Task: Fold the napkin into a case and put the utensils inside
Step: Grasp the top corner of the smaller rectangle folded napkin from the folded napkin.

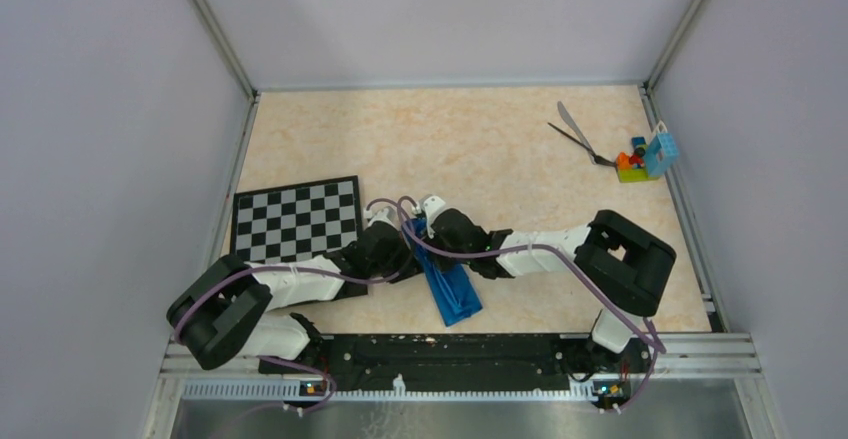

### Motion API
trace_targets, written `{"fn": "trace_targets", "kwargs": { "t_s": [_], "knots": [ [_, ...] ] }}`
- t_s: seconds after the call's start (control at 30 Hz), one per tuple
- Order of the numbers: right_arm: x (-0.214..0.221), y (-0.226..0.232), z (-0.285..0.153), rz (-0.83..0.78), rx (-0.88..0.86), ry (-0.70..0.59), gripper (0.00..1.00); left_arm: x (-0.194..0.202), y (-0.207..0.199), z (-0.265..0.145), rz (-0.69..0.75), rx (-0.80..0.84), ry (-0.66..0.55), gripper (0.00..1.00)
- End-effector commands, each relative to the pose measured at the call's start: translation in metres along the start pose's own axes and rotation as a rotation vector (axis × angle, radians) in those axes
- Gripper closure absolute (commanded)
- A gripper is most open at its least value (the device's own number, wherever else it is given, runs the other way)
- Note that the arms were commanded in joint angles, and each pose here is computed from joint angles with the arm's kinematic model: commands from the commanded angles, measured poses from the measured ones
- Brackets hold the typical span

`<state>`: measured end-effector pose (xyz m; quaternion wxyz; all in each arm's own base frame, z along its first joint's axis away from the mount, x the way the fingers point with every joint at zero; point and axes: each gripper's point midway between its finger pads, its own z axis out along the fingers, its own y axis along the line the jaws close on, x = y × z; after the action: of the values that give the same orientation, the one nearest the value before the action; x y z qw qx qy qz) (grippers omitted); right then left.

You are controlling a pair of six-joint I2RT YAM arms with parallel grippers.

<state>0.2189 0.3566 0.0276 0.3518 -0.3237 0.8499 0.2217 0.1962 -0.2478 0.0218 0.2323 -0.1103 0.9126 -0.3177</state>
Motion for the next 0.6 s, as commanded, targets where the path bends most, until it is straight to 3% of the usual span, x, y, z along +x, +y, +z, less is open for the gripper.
{"fn": "trace_targets", "kwargs": {
  "t_s": [0.0,0.27,0.57],
  "knots": [
    [-0.037,0.018,-0.009,0.045,-0.039,-0.062,1.0,0.005,0.003,0.002,-0.009,0.003,0.001,0.95],
    [-0.045,0.045,-0.006,0.223,-0.179,-0.087,1.0,0.008,-0.001,0.004,-0.009,0.009,-0.006,0.96],
    [-0.011,0.016,0.012,0.377,-0.151,-0.083,1.0,0.003,0.005,0.001,0.02,-0.044,-0.03,0.94]
  ]
}}
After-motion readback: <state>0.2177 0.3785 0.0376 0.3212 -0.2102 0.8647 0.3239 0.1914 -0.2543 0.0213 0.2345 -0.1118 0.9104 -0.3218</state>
